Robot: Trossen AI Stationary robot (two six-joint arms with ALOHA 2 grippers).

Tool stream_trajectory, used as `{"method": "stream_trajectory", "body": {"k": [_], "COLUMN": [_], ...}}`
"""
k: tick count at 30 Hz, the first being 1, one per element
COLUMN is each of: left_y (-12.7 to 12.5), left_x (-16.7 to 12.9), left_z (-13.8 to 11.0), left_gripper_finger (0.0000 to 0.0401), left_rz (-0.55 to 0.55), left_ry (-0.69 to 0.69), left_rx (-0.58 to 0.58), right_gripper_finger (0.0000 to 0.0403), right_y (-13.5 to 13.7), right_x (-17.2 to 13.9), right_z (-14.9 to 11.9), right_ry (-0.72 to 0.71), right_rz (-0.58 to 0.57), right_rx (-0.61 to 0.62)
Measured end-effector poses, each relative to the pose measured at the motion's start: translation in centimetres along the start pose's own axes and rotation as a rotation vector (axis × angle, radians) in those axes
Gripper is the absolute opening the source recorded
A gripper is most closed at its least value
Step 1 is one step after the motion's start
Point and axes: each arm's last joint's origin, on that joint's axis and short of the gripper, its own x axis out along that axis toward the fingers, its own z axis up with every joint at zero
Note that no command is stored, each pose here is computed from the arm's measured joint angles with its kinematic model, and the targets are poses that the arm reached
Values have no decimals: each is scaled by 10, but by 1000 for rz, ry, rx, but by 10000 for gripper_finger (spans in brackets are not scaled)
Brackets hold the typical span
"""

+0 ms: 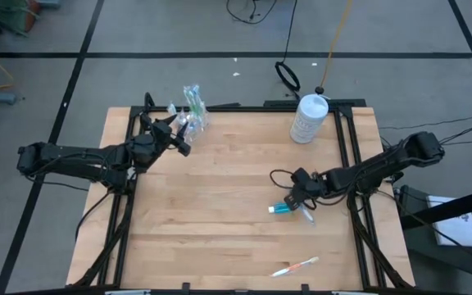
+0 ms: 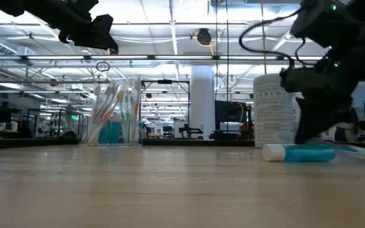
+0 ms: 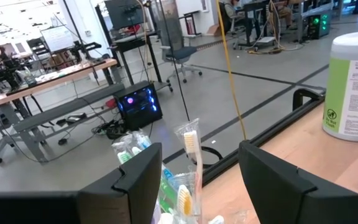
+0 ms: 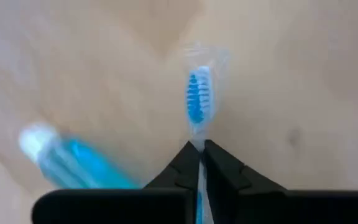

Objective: Pick & Place toothbrushing station
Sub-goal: Put the blue toothbrush into the transparent organizer

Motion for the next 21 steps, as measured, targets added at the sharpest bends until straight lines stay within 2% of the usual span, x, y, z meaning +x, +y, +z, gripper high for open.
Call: {"method": "stream_trajectory", "body": {"k": [6,13,17,19,21], "left_y": [-1,-3,-4,-4,-5], "left_x": [0,-1,-2,-3,-4], "left_z": [0,1,1,3,4], "left_gripper_finger": [218,218,218,218,218], "left_rz": [-39,-84,-91,-97,-102], "left_ry": [-3,-12,-15,-26,-42], "left_rx": [-3,-5,4,5,19], "right_gripper_finger": [3,1,1,1,0], "right_y": [10,39,45,44,46], "right_x": [-13,-50,-72,-74,-65], "right_z": [26,80,100,106,111], "right_ry": [-322,-963,-1297,-1385,-1390], "right_rz": [68,240,285,303,324], "right_rx": [-101,-239,-234,-220,-199]}}
